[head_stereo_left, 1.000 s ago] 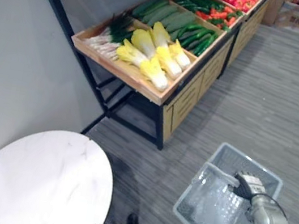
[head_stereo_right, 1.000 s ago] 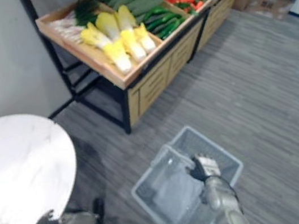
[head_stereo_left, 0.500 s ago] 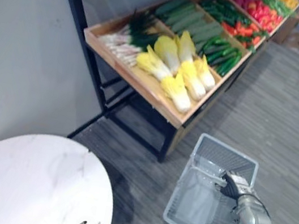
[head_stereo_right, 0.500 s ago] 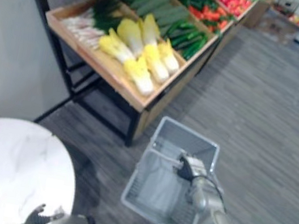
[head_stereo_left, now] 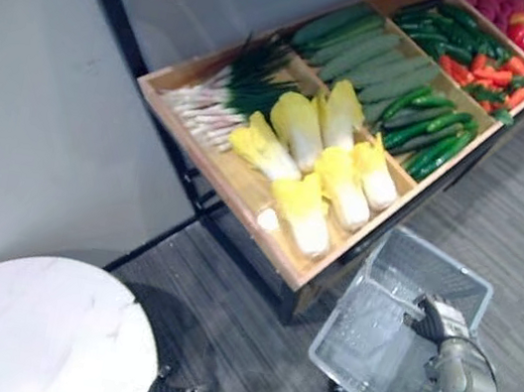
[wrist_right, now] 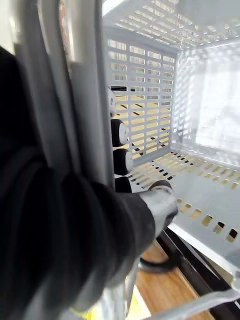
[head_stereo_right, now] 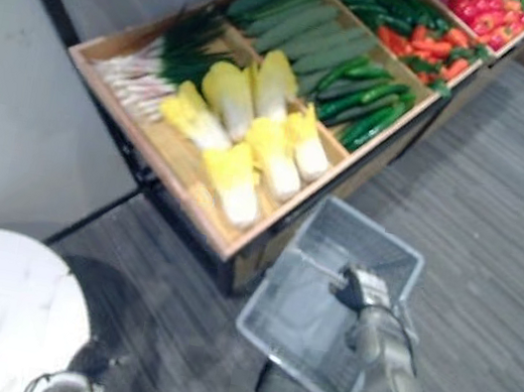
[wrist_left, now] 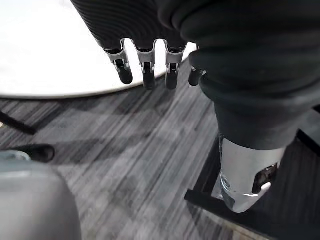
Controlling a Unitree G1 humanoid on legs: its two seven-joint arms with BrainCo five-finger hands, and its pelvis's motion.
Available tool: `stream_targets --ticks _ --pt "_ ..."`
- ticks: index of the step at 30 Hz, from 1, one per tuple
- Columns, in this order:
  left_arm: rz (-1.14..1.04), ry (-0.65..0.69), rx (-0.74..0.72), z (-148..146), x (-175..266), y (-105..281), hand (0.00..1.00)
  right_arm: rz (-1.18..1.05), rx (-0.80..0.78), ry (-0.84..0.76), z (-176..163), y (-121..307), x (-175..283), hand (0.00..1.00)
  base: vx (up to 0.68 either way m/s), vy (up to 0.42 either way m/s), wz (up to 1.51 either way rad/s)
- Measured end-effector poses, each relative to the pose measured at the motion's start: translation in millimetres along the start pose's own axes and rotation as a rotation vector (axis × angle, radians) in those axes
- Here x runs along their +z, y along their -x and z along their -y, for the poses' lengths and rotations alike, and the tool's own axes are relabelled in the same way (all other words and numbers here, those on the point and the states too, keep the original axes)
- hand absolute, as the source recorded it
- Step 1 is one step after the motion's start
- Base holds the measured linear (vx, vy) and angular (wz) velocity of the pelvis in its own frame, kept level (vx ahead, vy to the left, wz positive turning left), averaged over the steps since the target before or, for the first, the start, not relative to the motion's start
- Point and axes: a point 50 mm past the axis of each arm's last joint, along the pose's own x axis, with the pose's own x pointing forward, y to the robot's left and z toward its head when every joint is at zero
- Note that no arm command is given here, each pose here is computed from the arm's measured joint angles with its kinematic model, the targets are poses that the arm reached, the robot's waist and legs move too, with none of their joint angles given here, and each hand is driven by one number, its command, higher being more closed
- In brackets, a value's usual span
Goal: Pick vegetable in the basket
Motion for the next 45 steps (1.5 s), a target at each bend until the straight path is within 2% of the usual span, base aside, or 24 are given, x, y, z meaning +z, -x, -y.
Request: stream_targets --ticks 7,13,16,25,33,36,38,39,41,45 --pt "-0.066 0.032 0.031 -7 -15 2 0.00 -0.076 0.033 0.001 -8 17 -20 1.00 0.41 -0.229 0.21" --pt "-0.080 0.037 0.022 -2 -24 8 0.00 -0.111 0.052 0.000 -15 27 -29 1.00 0.23 0.011 -0.13" --pt "-0.087 0.017 0.043 -13 -26 7 0.00 -0.119 0.066 -0.025 -24 34 -28 1.00 0.18 0.083 0.05" --pt "-0.110 -0.019 0.049 -20 -33 7 0.00 -0.176 0.072 -0.051 -33 38 -30 1.00 0.03 0.015 0.18" --pt "-0.130 -0.004 0.087 -33 -37 7 0.00 -0.168 0.086 -0.047 -34 39 -29 1.00 0.01 -0.246 0.34" --pt "-0.136 -0.007 0.129 -48 -41 8 0.00 -0.111 0.104 -0.056 -37 33 -16 1.00 -0.06 -0.566 0.05" --pt "-0.154 0.066 0.153 -48 -43 9 0.00 -0.084 0.101 -0.050 -34 26 -10 1.00 -0.05 -0.673 -0.11" --pt "-0.177 0.123 0.137 -32 -47 11 0.00 -0.063 0.103 -0.028 -31 20 -8 1.00 -0.04 -0.460 -0.11" --pt "-0.196 0.216 0.144 -22 -50 15 0.00 -0.063 0.114 -0.027 -32 18 -9 1.00 -0.08 -0.552 0.37" --pt "-0.220 0.268 0.150 -17 -55 18 0.00 -0.111 0.101 -0.035 -30 28 -25 1.00 -0.09 -0.447 1.08"
